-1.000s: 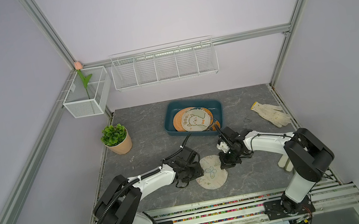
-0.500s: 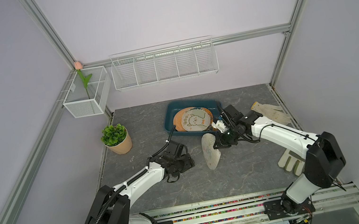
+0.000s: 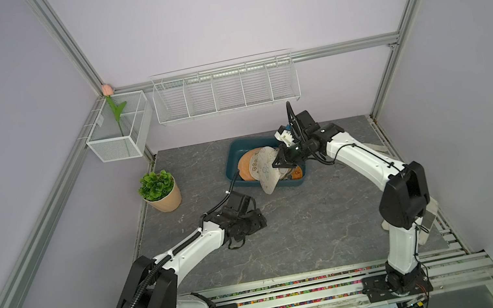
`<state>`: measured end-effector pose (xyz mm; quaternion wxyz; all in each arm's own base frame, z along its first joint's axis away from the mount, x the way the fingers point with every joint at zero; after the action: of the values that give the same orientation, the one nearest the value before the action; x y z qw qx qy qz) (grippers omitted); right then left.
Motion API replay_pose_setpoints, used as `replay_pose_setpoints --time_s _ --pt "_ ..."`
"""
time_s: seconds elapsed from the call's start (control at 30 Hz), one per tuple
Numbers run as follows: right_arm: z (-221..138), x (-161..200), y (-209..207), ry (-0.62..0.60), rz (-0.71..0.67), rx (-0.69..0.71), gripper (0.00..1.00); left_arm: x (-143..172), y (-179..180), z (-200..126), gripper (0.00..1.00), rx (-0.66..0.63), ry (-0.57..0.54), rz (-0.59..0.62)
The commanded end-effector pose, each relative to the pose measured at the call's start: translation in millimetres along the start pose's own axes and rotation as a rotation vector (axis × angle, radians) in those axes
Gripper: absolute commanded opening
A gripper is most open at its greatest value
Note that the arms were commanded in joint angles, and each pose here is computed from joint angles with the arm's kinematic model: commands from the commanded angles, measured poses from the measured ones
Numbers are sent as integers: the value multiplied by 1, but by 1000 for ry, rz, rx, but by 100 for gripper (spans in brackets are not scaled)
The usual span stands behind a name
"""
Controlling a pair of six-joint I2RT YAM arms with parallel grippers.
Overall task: Put the coasters into the storage box
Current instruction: Place the coaster in the storage box.
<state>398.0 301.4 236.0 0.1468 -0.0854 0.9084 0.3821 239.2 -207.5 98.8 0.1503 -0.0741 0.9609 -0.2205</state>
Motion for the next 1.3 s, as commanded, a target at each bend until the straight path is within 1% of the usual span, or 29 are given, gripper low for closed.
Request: replay_pose_setpoints --time_s 0.0,0.2,0.33,0.43,0.5,0.63,0.8,0.87,0.9,0.97,1.0,1.03,1.1,1.13,1.27 --pt "9 -35 18 -64 -12 -100 7 -8 -4 -11 84 20 -42 2" --pt "39 -81 20 -136 -10 -163 7 -4 5 -15 85 3 -55 -16" --pt "61 -101 5 -166 31 -179 7 -3 10 -16 86 -8 -63 -25" --pt "73 -108 -14 -172 72 -180 7 -3 12 -15 86 -15 -59 -24" --pt "78 -109 -27 -167 102 -174 7 -4 12 -16 86 -16 -60 -25" --pt "85 -98 -64 -131 158 -100 7 -5 12 -15 86 -17 -61 -27" --pt "79 -77 -98 -93 188 -6 7 -7 12 -13 87 -18 -58 -30" --pt "75 -68 -109 -72 188 34 9 -7 11 -12 87 -19 -56 -28" --pt "73 -66 -112 -65 191 48 11 -7 11 -11 87 -19 -55 -28" --pt "68 -60 -119 -51 194 77 19 -9 10 -11 87 -21 -57 -28" --pt "65 -58 -122 -46 195 94 28 -10 11 -11 87 -22 -59 -28" --pt "62 -56 -125 -44 189 113 39 -10 10 -10 88 -22 -59 -27" --pt "56 -53 -128 -40 174 148 55 -13 9 -9 88 -23 -65 -27" --pt "53 -51 -128 -32 167 162 61 -13 10 -9 88 -26 -66 -25" --pt "44 -41 -130 -8 146 192 75 -19 9 -10 89 -38 -87 -15"
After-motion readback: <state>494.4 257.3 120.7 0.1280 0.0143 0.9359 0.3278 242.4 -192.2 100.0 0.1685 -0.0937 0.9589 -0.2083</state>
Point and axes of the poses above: each gripper's point midway between its finger pads, its own z axis out along the fingers, its own y axis along the line the jaws close on, x = y × z, the point moved 3 cm from there along -z, back along the fingers, and after that the axes turned 1 degree about -z, right-handed, at the moved point
